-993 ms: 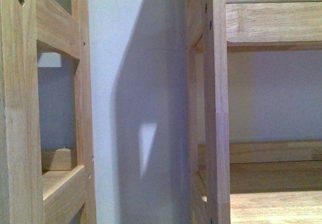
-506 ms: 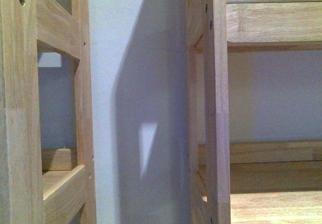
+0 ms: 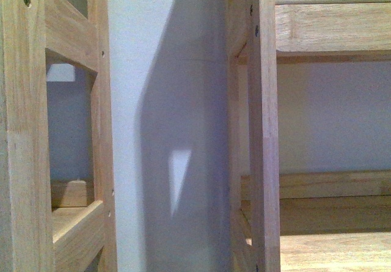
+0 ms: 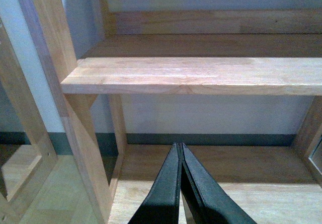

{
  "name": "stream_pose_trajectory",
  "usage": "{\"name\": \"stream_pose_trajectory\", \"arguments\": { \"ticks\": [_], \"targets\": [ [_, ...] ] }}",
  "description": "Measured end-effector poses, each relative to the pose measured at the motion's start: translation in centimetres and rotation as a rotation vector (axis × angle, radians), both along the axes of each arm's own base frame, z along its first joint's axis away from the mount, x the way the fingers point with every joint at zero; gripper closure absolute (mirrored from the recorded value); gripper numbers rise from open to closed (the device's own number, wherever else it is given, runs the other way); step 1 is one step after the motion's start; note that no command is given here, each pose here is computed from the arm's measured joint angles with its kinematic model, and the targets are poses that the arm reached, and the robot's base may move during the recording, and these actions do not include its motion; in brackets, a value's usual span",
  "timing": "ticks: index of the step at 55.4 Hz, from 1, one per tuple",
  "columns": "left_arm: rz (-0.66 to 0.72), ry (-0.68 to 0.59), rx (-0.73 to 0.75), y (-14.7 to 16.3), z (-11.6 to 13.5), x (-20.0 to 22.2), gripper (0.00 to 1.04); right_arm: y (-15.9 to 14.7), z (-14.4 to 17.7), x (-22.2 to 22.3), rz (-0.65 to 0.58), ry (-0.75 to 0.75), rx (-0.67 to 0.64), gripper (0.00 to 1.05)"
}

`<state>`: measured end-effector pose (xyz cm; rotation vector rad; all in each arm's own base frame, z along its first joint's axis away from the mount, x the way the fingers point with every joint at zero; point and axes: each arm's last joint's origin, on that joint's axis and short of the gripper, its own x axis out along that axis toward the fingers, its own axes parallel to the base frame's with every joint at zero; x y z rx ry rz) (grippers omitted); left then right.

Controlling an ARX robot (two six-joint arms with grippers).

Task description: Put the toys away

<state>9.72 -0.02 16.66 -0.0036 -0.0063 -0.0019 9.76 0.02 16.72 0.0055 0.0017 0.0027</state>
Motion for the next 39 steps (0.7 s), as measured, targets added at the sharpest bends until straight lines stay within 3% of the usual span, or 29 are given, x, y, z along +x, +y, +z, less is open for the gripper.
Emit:
{"name": "stream_pose_trajectory", "arguments": {
  "ticks": [12,27,33,39],
  "targets": [
    [0.000,0.000,0.000,0.00,0.00,0.00,0.06,0.00,0.03,-0.02,0.000,-0.004,0.000,1.01],
    [0.000,0.000,0.000,0.00,0.00,0.00,0.06,0.00,0.03,-0.02,0.000,-0.004,-0.002,0.61],
    [0.000,0.000,0.000,0.00,0.00,0.00,0.06,0.00,0.03,-0.02,0.000,-0.004,-0.002,0.37],
    [0.000,0.000,0.000,0.00,0.00,0.00,0.06,0.00,0.03,-0.02,0.000,-0.004,-0.002,0.22]
  ]
}}
